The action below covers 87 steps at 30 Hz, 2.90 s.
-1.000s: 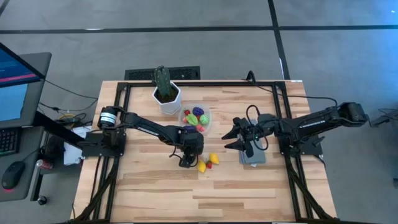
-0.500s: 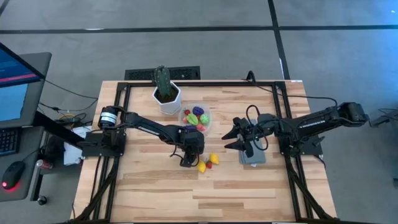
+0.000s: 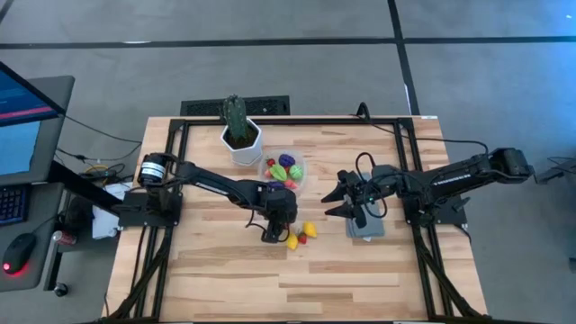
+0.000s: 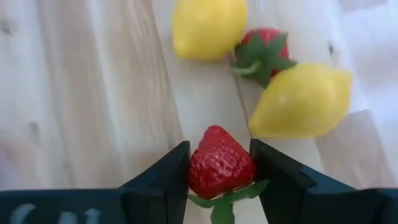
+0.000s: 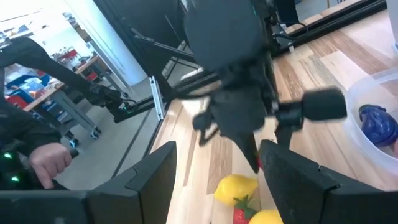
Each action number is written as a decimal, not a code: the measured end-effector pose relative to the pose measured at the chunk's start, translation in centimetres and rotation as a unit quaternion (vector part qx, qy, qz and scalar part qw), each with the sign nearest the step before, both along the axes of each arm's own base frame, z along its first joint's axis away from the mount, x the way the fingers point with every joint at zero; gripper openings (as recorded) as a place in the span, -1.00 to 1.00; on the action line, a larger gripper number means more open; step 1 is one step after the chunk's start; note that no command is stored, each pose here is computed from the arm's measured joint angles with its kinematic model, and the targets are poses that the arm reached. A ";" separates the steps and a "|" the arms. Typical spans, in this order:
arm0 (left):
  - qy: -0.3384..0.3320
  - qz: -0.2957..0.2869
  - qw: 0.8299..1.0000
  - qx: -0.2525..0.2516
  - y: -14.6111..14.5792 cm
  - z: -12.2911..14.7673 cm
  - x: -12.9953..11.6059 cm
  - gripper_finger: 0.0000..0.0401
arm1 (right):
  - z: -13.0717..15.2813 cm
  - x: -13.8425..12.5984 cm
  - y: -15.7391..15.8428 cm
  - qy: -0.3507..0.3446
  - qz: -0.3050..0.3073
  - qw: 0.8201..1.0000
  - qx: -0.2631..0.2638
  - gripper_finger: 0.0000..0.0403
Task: Pick and placing Produce into tupperware
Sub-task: Put the left strawberry into the transparent bin
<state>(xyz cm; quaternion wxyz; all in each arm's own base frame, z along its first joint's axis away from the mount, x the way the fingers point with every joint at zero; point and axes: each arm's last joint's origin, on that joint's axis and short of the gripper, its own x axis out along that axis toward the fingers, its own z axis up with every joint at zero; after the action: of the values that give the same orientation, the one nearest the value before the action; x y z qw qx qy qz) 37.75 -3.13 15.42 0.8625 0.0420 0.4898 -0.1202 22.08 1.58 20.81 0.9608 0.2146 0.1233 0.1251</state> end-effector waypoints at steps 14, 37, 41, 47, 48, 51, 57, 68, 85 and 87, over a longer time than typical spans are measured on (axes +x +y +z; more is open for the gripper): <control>-0.029 0.009 0.998 0.055 0.2 7.4 1.1 -0.29 | -0.2 0.0 0.0 0.008 0.000 1.000 -0.001 0.26; -0.050 0.113 0.984 0.125 9.9 9.6 0.9 -0.29 | -0.1 0.0 0.0 0.014 -0.004 1.000 0.021 0.26; -0.049 0.130 0.983 0.122 11.4 9.6 0.6 -0.29 | -0.1 0.0 0.0 0.014 -0.004 1.000 0.021 0.26; -0.051 0.144 0.981 0.120 12.6 9.6 0.4 -0.28 | -0.1 0.0 0.0 0.013 -0.004 1.000 0.021 0.26; -0.052 0.145 0.981 0.119 12.7 9.6 0.4 -0.28 | -0.1 0.0 0.0 0.013 -0.005 1.000 0.021 0.26; -0.053 0.145 0.982 0.113 13.0 9.6 0.3 -0.28 | -0.1 0.0 0.0 0.013 -0.004 1.000 0.021 0.26; -0.066 0.146 0.980 0.114 13.1 9.7 0.5 -0.28 | -0.1 0.0 0.0 0.013 -0.005 1.000 0.021 0.26; -0.054 0.145 0.983 0.099 12.9 7.8 0.0 -0.28 | -0.1 0.0 0.0 0.013 -0.006 1.000 0.021 0.26; -0.058 0.155 0.984 0.070 12.8 5.7 0.1 -0.28 | -0.1 0.0 -0.1 0.010 -0.018 1.000 0.019 0.26; -0.061 0.152 0.985 0.063 12.7 5.0 0.6 -0.28 | -0.1 0.0 -0.1 0.009 -0.018 1.000 0.019 0.26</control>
<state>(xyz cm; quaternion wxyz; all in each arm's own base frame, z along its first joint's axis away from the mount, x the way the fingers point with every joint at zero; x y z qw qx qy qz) 38.35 9.61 20.47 0.8947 0.0290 0.4433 0.0460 22.09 1.49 20.75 0.9574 0.2362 0.1262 0.1084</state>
